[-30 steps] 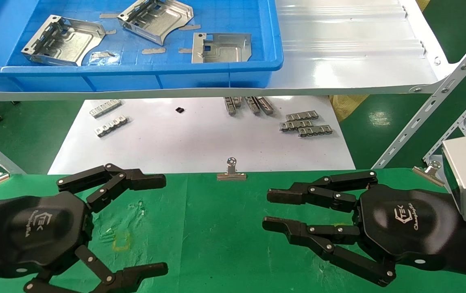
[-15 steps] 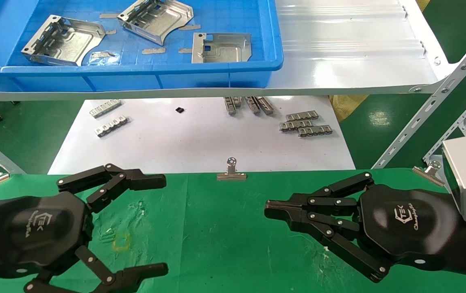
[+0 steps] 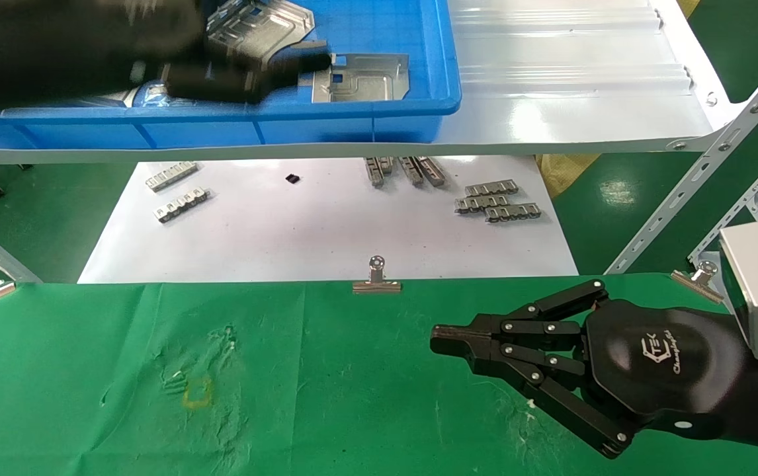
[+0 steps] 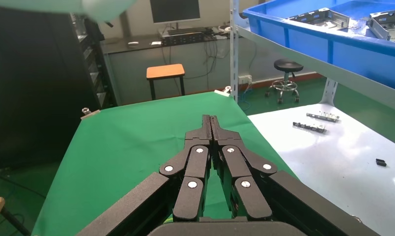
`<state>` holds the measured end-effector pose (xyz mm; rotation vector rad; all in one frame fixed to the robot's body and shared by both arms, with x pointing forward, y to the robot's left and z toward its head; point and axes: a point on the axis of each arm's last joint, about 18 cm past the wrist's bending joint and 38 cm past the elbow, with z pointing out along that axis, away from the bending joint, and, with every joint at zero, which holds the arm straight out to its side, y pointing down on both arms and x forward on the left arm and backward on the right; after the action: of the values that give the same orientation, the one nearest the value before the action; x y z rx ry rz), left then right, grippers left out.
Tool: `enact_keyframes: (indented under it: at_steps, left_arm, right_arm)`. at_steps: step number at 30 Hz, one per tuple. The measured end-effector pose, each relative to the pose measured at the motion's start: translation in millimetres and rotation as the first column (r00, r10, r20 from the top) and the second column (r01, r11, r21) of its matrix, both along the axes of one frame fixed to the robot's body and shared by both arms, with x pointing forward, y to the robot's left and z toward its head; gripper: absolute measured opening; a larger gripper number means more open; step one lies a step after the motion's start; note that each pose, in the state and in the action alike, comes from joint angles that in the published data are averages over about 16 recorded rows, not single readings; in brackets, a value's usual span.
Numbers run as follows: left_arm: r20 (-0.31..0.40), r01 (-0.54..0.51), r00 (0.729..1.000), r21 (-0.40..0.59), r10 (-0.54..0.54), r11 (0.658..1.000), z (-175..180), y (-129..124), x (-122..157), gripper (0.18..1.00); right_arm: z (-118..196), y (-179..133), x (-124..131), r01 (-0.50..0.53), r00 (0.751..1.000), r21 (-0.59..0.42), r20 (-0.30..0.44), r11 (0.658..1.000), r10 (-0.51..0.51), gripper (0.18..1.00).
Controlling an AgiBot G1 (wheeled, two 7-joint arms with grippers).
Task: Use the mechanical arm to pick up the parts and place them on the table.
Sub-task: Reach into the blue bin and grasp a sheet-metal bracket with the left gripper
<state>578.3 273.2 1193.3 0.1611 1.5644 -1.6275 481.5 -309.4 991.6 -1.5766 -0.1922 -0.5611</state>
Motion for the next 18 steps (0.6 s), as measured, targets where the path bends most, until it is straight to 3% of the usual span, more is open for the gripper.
enact_keyframes:
  at_steps: [7, 18]
  left_arm:
    - [-0.039, -0.228, 0.973, -0.081, 0.226, 0.97, 48.8, -8.8, 57.6, 1.001]
    - [-0.092, -0.501, 0.864, -0.069, 0.494, 0.863, 58.3, -5.3, 107.5, 0.995]
  right_arm:
    - [0.0, 0.0, 0.0, 0.0, 1.0, 0.0, 0.0, 1.0, 0.0, 0.191]
    - [0.0, 0.0, 0.0, 0.0, 1.0, 0.0, 0.0, 1.0, 0.0, 0.196]
